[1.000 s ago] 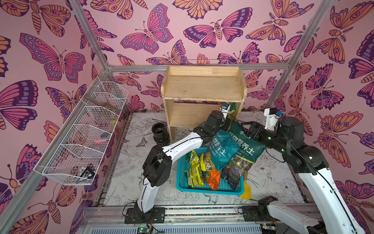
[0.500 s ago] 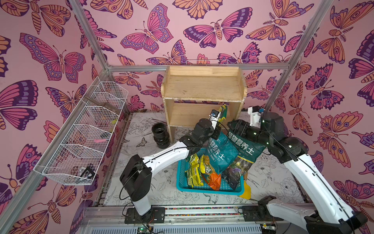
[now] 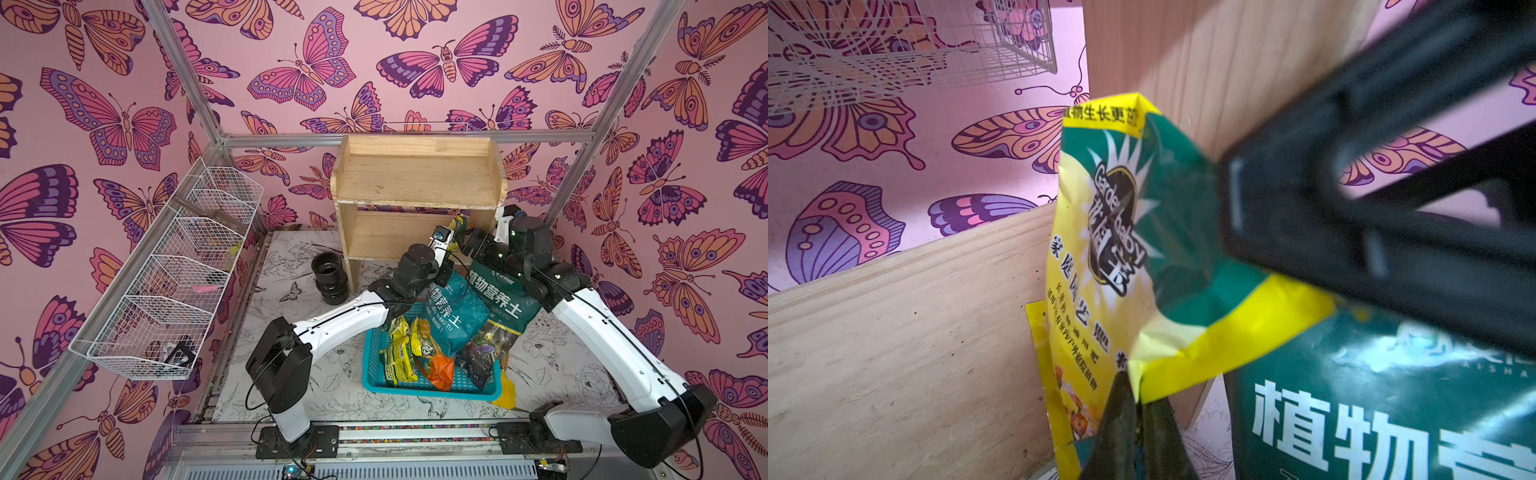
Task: Take down the fertilizer bag from the shelf
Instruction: Pick up the fertilizer bag from the shelf.
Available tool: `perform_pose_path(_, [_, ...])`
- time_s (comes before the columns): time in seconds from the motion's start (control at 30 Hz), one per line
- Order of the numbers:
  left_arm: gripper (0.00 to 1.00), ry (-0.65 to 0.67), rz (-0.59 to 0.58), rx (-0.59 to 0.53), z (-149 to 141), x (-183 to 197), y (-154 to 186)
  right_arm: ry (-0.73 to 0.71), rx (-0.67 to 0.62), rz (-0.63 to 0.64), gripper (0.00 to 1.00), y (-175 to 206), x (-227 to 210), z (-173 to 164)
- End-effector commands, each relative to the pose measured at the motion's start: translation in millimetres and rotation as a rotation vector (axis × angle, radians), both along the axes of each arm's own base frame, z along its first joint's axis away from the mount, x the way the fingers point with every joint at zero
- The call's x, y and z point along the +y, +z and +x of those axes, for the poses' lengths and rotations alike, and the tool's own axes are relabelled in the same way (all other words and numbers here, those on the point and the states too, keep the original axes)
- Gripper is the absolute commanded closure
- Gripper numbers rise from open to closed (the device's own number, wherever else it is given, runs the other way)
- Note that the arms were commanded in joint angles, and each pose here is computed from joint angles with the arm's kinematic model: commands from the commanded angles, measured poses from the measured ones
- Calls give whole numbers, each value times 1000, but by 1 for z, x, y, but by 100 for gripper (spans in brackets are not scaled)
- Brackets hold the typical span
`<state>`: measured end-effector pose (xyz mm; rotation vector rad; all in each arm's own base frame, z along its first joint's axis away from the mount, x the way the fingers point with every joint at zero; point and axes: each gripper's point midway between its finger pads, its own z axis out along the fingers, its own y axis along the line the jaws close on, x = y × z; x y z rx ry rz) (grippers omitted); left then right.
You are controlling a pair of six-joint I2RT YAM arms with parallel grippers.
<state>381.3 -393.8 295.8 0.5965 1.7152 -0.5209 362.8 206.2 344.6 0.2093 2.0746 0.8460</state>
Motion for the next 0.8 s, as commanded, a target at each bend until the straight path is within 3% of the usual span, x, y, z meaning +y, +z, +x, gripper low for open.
perform_pose_path(0.0, [100,-4,-21,-42,-5,3,15,-7,-68,33,20,24,9,13])
perform_pose_path(0.13, [100,-2,-25,-47,-5,4,17,-3,-46,25,22,13,19,24])
perform_pose_path(0.37, [100,2,-31,-54,-5,5,20,16,-13,14,40,-1,34,31])
perform_pose_path(0.47, [100,0,-40,-57,-5,5,23,16,-4,5,52,-6,36,28])
perform_pose_path(0.63, [100,3,-50,-62,-6,6,27,21,2,16,86,-10,36,22])
perform_pose_path(0.67, [97,4,-48,-60,-6,7,26,17,-2,16,90,-10,34,20])
perform_pose_path(0.7, [83,6,-49,-60,-7,8,27,14,-8,15,94,-8,33,18])
perform_pose_path(0.73, [63,9,-49,-62,-8,10,27,11,-14,13,95,-6,31,16])
perform_pose_path(0.77, [36,19,-54,-61,-8,13,28,10,-25,12,95,-3,30,14])
